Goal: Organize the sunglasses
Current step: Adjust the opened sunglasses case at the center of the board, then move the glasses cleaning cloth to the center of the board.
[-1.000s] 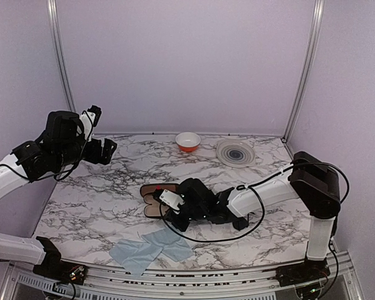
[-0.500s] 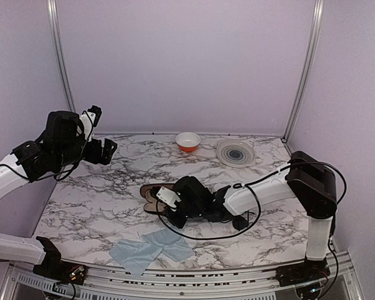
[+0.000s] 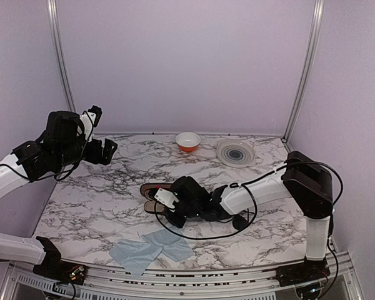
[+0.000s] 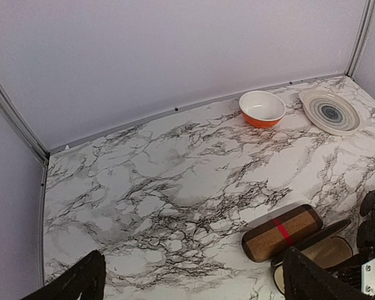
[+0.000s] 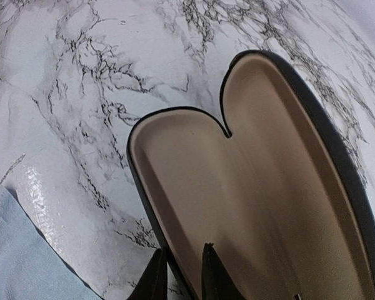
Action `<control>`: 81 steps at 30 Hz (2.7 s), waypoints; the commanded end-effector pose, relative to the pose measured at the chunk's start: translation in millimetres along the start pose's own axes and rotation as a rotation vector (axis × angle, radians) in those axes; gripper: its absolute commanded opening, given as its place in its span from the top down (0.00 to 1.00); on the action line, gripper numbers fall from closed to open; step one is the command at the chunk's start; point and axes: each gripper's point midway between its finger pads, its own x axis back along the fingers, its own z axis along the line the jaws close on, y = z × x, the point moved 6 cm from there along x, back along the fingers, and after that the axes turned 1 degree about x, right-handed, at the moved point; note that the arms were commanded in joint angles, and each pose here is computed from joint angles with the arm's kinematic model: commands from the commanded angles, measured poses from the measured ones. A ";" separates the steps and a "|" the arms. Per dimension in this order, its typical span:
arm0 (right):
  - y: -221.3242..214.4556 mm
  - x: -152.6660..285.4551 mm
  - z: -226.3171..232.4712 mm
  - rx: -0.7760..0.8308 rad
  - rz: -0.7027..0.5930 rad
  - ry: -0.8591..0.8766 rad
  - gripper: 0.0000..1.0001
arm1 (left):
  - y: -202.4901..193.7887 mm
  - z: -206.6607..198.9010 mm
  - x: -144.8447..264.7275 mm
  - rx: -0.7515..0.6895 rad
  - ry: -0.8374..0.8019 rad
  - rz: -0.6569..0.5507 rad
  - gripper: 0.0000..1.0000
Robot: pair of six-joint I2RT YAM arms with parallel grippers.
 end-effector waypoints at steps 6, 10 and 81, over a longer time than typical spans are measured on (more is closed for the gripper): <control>-2.2 -5.3 -8.7 0.051 0.038 -0.042 0.81 | 1.2 -1.3 -2.2 0.000 -0.010 -0.013 0.01; -1.0 -4.1 -9.6 0.050 0.035 -0.042 0.81 | 1.7 -1.3 -2.1 0.001 -0.011 -0.014 0.01; -53.1 177.0 -187.4 -0.430 0.137 -0.047 0.46 | -24.3 5.2 3.7 -0.003 0.014 0.015 0.01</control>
